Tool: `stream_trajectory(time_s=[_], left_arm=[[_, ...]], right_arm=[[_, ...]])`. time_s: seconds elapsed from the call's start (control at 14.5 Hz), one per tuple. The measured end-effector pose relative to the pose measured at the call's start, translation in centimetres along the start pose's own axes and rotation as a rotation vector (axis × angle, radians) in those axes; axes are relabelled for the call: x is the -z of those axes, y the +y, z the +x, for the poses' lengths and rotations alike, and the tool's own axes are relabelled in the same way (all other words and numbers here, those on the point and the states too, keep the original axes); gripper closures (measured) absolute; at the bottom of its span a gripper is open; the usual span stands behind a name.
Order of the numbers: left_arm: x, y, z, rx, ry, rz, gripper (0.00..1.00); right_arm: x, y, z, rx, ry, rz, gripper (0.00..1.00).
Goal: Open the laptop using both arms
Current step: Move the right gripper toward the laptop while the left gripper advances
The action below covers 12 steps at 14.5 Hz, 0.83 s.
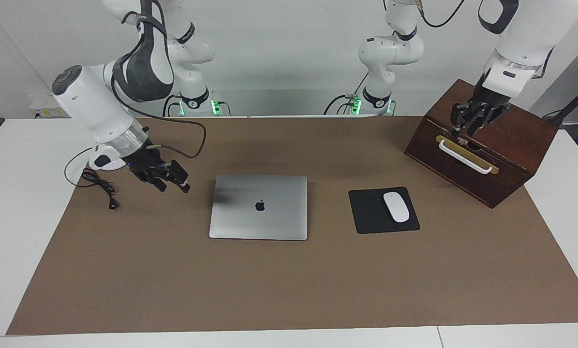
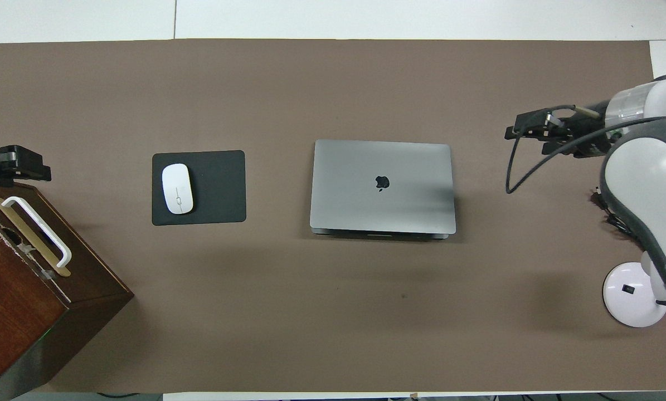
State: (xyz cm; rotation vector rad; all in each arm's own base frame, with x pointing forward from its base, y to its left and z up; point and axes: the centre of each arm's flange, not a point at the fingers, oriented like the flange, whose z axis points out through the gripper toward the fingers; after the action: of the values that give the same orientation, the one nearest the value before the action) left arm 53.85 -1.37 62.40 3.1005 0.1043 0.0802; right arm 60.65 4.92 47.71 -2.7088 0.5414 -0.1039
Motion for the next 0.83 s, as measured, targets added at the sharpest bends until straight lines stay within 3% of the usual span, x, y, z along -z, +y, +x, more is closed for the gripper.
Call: stream_trajectory(time_s=[0.14, 0.21, 0.55, 0.83], left_arm=[[0.0, -0.1, 0.0, 0.002, 0.000, 0.000, 0.92], [0.0, -0.2, 0.0, 0.003, 0.002, 0.000, 0.99], [0.5, 0.1, 0.5, 0.006, 0.046, -0.029, 0.99], [-0.9, 0.9, 1.1, -0.016, 0.099, -0.055, 0.99]], right_arm=[[-1.0, -0.6, -0.7, -0.061, -0.010, 0.022, 0.08], [-1.6, -0.5, -0.9, -0.092, -0.012, 0.053, 0.09], [-4.6, 1.5, -4.1, -0.193, 0.021, 0.128, 0.07], [-6.8, 0.4, -8.9, -0.203, 0.099, 0.178, 0.10]])
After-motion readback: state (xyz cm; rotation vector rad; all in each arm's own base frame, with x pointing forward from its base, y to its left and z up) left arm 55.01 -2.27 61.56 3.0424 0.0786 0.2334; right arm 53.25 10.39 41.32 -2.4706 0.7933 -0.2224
